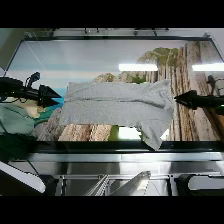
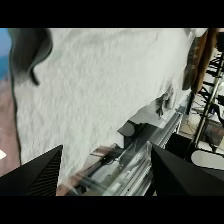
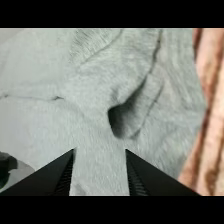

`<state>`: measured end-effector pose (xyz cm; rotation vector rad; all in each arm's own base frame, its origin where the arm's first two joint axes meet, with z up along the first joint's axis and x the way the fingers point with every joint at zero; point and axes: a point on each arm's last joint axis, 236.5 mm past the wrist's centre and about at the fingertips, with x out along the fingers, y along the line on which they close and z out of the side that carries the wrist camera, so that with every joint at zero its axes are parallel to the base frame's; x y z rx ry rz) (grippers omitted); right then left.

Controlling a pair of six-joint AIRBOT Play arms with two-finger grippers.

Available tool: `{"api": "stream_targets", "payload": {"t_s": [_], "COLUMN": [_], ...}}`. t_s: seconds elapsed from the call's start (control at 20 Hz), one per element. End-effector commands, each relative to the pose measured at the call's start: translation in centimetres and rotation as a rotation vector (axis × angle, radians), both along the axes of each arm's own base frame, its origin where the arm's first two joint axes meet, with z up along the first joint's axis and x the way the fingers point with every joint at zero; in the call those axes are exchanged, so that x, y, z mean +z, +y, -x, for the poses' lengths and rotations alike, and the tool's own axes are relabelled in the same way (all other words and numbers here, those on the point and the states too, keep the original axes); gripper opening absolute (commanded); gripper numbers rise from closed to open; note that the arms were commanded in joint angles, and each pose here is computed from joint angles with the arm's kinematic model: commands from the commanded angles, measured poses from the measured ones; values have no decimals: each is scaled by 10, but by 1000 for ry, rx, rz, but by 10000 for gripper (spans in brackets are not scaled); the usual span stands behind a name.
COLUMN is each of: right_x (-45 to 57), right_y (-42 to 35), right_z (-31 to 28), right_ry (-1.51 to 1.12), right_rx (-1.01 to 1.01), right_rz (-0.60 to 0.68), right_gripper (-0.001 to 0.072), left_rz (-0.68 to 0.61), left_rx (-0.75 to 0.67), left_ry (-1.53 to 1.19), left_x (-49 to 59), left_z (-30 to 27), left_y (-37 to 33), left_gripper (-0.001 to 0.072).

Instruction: Fold the shirts.

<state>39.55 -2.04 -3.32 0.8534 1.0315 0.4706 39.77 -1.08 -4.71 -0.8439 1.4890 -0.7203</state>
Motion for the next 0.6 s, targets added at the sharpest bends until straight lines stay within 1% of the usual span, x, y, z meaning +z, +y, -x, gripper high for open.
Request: {"api": "stream_targets", "payload": {"t_s": [0.0, 0.1, 0.15, 0.25, 0.35, 0.45, 0.5, 0.55], "right_x": [1, -5, -9, -14, -14, -15, -15, -15], "right_y": [-38, -38, -32, -20, -9, 1, 5, 10], "right_z": [45, 60, 67, 75, 81, 90, 94, 99], "right_ry": [139, 170, 186, 203, 212, 235, 252, 276], "right_rx": [-105, -147, -144, -143, -137, -114, -106, -102], "right_rz": [93, 68, 57, 27, -23, -55, -75, -100], "right_gripper": [485, 482, 482, 482, 482, 481, 481, 480], "left_rz": [-168, -195, -198, -187, -186, -175, -167, -164], "left_rx": [41, 68, 90, 83, 62, 50, 51, 55], "left_ry": [131, 194, 209, 243, 226, 168, 132, 97], "left_x": [-18, -37, -45, -57, -65, -66, -64, -61], "left_z": [60, 91, 98, 112, 115, 102, 93, 82], "left_y": [33, 32, 29, 18, 5, -10, -16, -22], "left_gripper": [569, 568, 568, 568, 568, 567, 558, 487]}}
